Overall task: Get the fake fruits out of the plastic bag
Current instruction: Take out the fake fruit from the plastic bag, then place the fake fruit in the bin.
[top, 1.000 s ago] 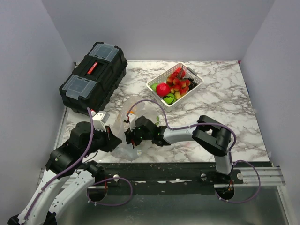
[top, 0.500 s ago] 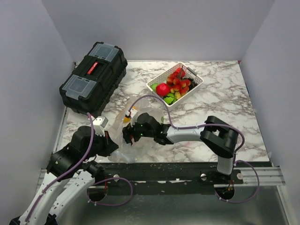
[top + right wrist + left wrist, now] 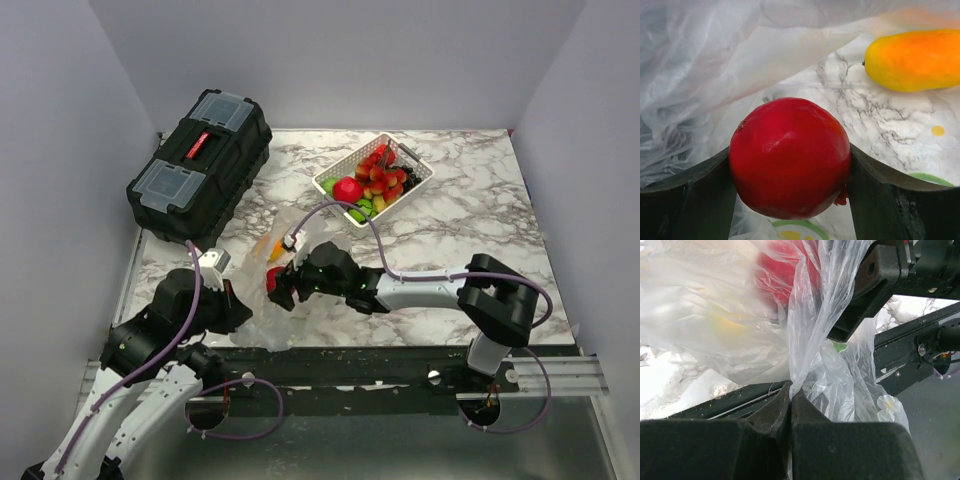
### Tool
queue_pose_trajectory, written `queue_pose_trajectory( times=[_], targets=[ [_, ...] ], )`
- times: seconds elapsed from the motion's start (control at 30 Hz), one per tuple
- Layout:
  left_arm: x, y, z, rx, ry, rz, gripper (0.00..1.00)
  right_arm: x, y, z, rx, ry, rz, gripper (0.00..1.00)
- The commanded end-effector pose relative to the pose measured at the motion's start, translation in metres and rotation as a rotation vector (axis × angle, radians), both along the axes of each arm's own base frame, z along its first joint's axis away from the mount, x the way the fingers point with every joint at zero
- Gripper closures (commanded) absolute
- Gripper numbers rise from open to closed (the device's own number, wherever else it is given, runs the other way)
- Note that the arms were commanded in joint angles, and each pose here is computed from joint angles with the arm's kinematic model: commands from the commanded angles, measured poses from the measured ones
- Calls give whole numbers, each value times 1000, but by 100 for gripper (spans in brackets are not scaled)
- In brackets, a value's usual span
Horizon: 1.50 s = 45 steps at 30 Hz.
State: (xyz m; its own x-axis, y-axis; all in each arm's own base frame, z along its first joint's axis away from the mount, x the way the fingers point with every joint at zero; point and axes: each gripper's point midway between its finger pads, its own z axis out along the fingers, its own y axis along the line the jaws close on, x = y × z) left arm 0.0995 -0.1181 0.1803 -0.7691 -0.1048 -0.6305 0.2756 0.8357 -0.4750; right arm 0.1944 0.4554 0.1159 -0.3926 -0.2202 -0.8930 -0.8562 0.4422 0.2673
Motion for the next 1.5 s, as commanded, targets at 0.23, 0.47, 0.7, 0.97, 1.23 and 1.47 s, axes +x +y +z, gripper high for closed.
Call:
queue_pose_trajectory(
  times=[0.23, 0.47, 0.7, 0.97, 1.23, 1.47],
  targets=[
    [3, 3, -5, 16, 28, 30, 100, -19, -19, 21, 33, 23, 28, 76],
    [3, 1, -5, 11, 27, 13, 100, -9, -36, 80, 122, -88, -37, 76],
    [4, -1, -5, 7, 34, 6, 100, 17, -69, 150, 195, -294, -200, 83],
    [4, -1, -5, 0, 31, 5, 100, 43, -100, 207, 217, -454, -380, 90],
    [6, -2, 0, -8, 17, 4, 100, 9, -68, 204, 370, -328, -172, 91],
    [15, 2, 26, -38, -103, 41, 100, -44, -2, 136, 350, 4, 180, 91]
  ],
)
